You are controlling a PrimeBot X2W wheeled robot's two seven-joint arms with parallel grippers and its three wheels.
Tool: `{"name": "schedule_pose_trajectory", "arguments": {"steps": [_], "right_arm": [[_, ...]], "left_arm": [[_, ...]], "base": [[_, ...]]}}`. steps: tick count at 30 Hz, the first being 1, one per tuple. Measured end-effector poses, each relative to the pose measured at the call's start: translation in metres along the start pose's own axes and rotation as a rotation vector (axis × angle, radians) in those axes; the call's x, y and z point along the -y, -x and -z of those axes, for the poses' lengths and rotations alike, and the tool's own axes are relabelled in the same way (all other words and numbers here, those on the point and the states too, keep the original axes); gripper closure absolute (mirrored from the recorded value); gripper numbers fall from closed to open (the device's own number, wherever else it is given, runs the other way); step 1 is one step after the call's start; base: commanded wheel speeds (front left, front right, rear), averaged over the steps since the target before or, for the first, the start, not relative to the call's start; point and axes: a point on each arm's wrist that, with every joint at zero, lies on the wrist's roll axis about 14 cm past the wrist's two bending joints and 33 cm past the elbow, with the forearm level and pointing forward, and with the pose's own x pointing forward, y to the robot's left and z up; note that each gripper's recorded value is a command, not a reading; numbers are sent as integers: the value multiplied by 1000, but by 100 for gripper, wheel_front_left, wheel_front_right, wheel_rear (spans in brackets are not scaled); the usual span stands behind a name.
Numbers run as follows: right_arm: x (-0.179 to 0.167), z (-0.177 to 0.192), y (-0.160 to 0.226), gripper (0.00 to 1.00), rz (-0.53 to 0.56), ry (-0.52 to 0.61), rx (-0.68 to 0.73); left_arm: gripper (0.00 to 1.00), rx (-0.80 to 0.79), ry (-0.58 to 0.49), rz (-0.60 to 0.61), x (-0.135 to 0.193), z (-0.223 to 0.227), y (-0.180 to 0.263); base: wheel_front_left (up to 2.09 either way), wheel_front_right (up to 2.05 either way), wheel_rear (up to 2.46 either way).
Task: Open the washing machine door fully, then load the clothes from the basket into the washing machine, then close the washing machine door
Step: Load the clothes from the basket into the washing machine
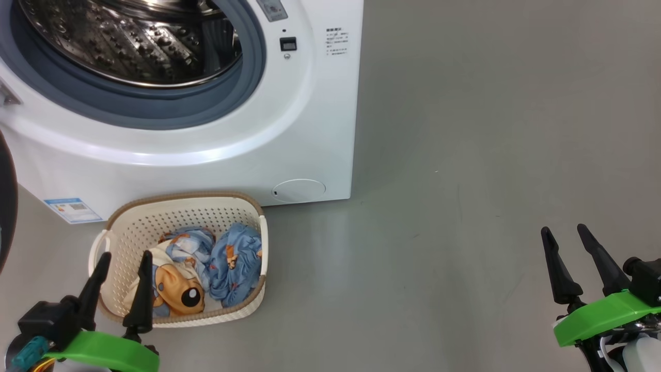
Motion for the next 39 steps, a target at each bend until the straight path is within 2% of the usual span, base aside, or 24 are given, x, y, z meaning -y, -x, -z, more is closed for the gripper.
{"name": "schedule_pose_trajectory", "arguments": {"steps": [19,39], "right_arm": [[-4,8,-2,0,-9,-6,-19],[-8,17,-5,0,-11,-17,-40]], "left_arm": [[0,-22,-11,3,-3,6,-2],[0,-43,17,-23,-4,18,-2]], "base": [[31,-143,112],[1,-5,4]]}}
